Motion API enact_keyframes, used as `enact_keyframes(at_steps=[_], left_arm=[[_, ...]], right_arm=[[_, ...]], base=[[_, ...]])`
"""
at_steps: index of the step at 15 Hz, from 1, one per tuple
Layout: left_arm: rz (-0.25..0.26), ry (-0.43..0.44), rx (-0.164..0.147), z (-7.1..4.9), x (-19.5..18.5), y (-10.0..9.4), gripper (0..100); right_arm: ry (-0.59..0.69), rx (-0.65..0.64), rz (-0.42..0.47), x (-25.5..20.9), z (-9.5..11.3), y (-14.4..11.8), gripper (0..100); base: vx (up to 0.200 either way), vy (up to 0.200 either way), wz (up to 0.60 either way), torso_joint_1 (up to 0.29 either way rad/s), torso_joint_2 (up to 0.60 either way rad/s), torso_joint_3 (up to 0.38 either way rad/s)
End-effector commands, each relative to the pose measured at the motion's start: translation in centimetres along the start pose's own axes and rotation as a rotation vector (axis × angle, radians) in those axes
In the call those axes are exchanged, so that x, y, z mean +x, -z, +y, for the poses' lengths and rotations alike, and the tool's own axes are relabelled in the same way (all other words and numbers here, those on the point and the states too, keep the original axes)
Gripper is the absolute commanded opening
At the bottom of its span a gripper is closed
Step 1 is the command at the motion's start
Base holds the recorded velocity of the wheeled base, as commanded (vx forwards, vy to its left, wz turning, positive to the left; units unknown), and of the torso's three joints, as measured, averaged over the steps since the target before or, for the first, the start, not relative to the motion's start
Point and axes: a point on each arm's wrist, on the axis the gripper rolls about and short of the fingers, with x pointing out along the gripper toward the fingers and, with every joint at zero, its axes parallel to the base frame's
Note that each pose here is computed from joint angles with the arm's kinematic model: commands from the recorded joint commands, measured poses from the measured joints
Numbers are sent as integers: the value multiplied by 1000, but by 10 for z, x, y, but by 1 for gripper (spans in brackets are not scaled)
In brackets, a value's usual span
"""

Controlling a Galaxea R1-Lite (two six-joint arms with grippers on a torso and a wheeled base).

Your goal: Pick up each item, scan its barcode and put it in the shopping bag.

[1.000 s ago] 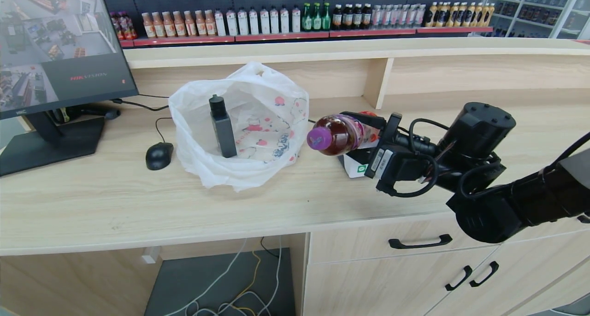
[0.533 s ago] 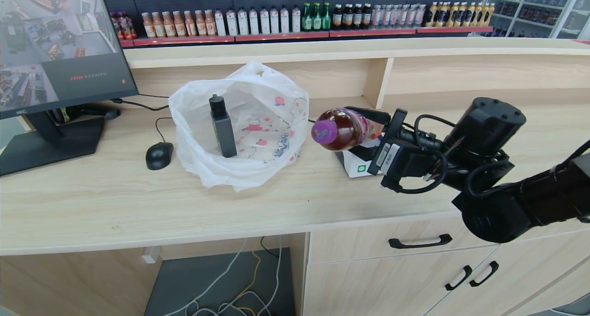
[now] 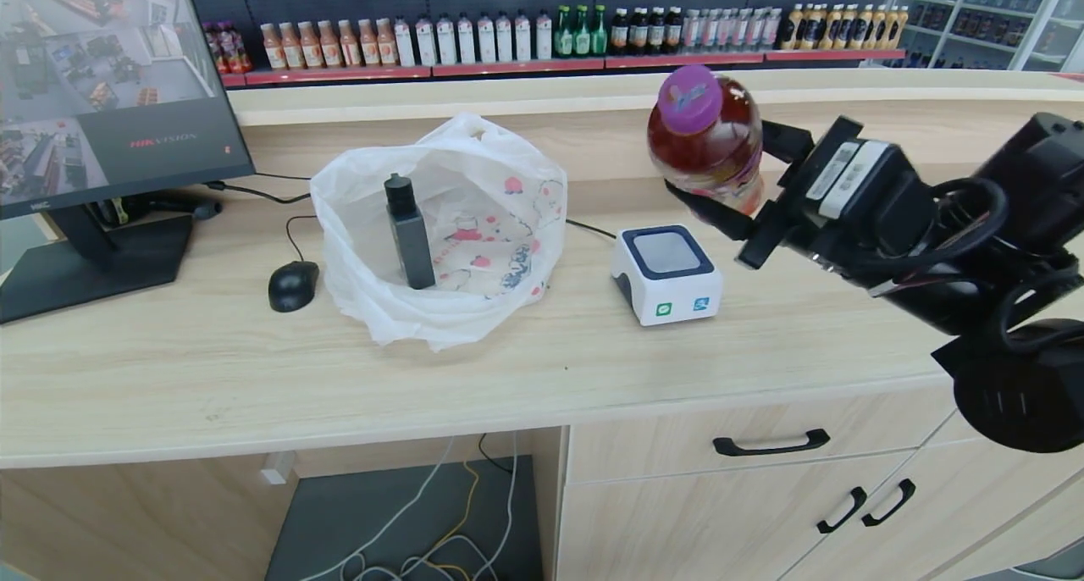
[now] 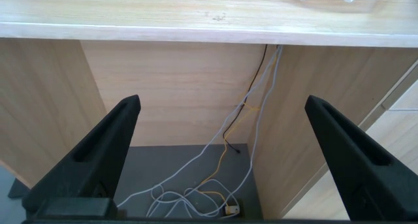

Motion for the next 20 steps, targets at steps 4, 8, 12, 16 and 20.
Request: enact_keyframes(at_steps=[4, 8, 12, 16, 20], left_arm=[[0, 0, 0, 0, 0, 0, 100], [0, 0, 0, 0, 0, 0, 100], [0, 0, 0, 0, 0, 0, 100], [0, 0, -3, 0, 0, 0, 100], [0, -1, -3, 0, 0, 0, 100]], right_arm=[[97, 174, -63, -21, -23, -24, 0], [218, 332, -69, -43, -40, -8, 0], [336, 602, 118, -73, -17, 12, 0], [448, 627, 191, -69, -13, 25, 0], [497, 643, 211, -62, -8, 25, 0]], base=[[0, 0, 0, 0, 0, 0], [0, 0, 0, 0, 0, 0], [0, 0, 0, 0, 0, 0], [0, 0, 0, 0, 0, 0], [0, 0, 0, 0, 0, 0]])
